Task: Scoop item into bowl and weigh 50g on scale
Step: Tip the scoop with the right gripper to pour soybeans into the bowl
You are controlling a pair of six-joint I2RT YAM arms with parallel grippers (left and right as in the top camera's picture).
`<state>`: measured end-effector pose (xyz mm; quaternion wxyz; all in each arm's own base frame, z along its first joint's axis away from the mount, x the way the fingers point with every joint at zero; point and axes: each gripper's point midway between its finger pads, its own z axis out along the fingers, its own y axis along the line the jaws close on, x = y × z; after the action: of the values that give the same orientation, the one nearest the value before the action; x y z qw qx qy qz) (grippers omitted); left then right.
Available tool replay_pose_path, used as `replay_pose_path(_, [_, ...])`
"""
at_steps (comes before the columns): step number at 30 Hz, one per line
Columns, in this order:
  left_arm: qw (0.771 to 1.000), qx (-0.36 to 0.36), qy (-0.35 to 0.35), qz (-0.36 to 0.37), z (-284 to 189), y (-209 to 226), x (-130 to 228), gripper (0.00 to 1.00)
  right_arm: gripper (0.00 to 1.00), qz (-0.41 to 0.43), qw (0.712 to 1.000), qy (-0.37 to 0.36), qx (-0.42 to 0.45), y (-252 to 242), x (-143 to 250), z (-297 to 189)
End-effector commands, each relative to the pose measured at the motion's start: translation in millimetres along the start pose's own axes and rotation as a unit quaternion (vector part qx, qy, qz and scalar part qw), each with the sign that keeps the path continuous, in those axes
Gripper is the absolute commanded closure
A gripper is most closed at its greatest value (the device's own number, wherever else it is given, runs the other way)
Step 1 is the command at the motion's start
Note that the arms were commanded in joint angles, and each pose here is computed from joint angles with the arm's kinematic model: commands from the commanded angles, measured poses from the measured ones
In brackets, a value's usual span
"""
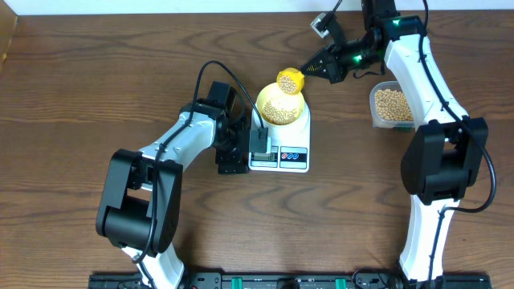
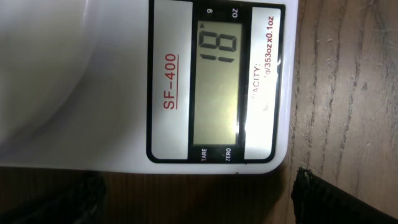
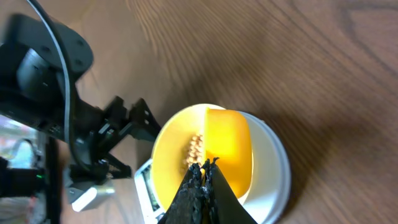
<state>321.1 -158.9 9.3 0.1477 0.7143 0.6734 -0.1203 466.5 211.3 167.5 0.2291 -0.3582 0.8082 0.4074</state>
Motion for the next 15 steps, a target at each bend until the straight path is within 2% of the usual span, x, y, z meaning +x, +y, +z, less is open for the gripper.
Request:
replay_pose_path(1, [1.0,0.007,0.005,-0.008,4,-5,4,0.02,0.99,-0.066,0.998,0.012,0.0,16,-4,9])
replay_pose_path(15, [1.0,0.007,0.005,-0.008,4,-5,4,0.02,0.99,-0.205,0.977,0.023,0.056,45,-27,-10])
